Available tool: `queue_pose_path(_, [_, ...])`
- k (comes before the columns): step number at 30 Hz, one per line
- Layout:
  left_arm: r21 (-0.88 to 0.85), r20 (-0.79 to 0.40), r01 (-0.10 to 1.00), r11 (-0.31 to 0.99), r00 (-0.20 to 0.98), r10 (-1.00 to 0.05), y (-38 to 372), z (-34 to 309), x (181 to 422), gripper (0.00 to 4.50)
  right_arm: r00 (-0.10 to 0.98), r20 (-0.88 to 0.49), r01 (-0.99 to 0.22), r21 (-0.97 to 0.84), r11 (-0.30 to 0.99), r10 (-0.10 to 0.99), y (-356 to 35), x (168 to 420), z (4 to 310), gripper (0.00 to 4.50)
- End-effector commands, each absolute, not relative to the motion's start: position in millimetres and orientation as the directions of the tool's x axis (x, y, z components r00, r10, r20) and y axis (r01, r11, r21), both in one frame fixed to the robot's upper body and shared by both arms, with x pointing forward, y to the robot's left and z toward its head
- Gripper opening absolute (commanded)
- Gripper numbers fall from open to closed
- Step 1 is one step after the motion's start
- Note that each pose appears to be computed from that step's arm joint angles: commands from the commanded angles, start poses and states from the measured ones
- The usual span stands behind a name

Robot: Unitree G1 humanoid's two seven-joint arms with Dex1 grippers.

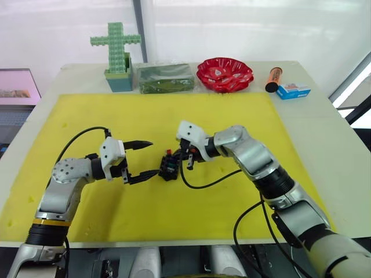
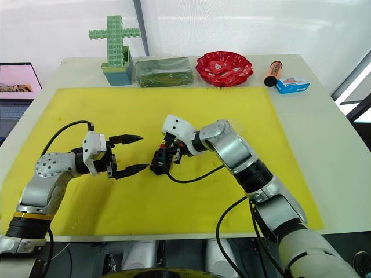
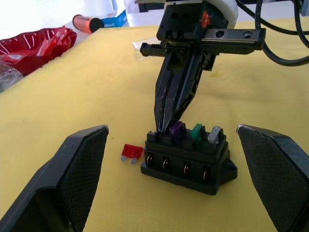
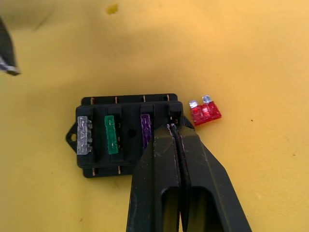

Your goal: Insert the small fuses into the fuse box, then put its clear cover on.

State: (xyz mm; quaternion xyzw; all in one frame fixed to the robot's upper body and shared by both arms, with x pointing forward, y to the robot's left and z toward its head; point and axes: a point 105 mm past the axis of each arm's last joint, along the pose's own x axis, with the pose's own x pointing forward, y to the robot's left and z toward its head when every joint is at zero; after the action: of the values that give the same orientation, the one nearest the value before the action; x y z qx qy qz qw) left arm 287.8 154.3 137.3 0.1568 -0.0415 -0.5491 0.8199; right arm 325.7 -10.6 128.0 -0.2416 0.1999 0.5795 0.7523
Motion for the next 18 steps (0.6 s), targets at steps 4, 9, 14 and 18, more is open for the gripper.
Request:
queue_pose_path(4, [0.345, -0.093, 0.874, 0.343, 0.396, -0.914, 156, 146, 287, 4.5, 0.117, -0.604, -0.993, -0.052, 0.107, 0.788, 2, 301, 116, 0.04])
queue_pose_path(9, [0.344, -0.094, 0.873, 0.346, 0.399, -0.912, 157, 146, 286, 4.5, 0.092, -0.6, -0.996, -0.05, 0.078, 0.795, 5, 295, 117, 0.04])
queue_pose_path(14, [0.345, -0.095, 0.871, 0.35, 0.404, -0.91, 158, 146, 286, 4.5, 0.092, -0.58, -0.996, -0.06, 0.071, 0.809, 8, 295, 121, 0.04])
queue_pose_path(18, [0.345, -0.095, 0.868, 0.356, 0.41, -0.907, 160, 147, 287, 4.5, 0.117, -0.563, -0.993, -0.091, 0.08, 0.818, 7, 304, 132, 0.04])
